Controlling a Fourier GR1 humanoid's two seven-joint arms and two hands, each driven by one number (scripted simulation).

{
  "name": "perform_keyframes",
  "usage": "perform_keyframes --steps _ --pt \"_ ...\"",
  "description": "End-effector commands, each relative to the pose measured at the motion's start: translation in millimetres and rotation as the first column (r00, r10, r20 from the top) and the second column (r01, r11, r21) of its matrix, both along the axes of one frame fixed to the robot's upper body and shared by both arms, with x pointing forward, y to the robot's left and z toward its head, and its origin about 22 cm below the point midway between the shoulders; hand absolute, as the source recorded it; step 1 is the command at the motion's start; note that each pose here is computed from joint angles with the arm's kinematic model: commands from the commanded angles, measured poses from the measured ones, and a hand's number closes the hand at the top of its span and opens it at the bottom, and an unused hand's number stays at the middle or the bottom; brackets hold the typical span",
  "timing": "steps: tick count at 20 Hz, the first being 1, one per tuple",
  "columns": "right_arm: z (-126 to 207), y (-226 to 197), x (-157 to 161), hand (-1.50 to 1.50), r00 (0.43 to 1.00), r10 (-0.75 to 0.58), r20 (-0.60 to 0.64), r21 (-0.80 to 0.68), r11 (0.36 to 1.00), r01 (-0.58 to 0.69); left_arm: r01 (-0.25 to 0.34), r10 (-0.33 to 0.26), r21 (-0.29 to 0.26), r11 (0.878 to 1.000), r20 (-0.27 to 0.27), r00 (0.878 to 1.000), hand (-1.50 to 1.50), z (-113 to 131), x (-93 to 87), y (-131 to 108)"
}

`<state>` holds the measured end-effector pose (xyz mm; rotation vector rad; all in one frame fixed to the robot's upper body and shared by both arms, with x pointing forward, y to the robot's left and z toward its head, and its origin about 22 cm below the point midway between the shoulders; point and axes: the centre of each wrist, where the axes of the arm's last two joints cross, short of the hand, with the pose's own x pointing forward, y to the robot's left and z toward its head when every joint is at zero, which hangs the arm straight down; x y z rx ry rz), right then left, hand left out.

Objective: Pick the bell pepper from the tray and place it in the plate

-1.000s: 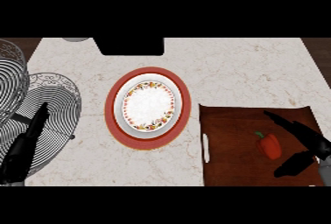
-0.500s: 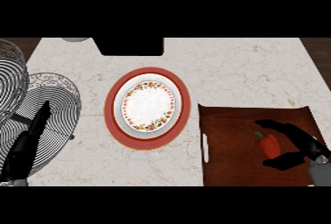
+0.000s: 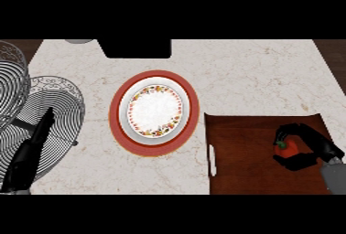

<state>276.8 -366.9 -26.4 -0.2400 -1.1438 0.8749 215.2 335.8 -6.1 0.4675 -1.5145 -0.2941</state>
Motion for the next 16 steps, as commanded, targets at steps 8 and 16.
perform_keyframes --steps 8,16 --pt "121 55 110 1.5 0.888 0.375 0.265 -0.453 0.862 -0.229 0.165 -0.165 -0.002 0.986 0.059 0.985 0.0 12 29.4 -32" --pt "157 60 150 1.5 0.731 0.381 0.566 -0.404 0.901 -0.157 0.139 -0.139 0.012 0.99 0.047 0.989 0.0 15 32.9 -26"
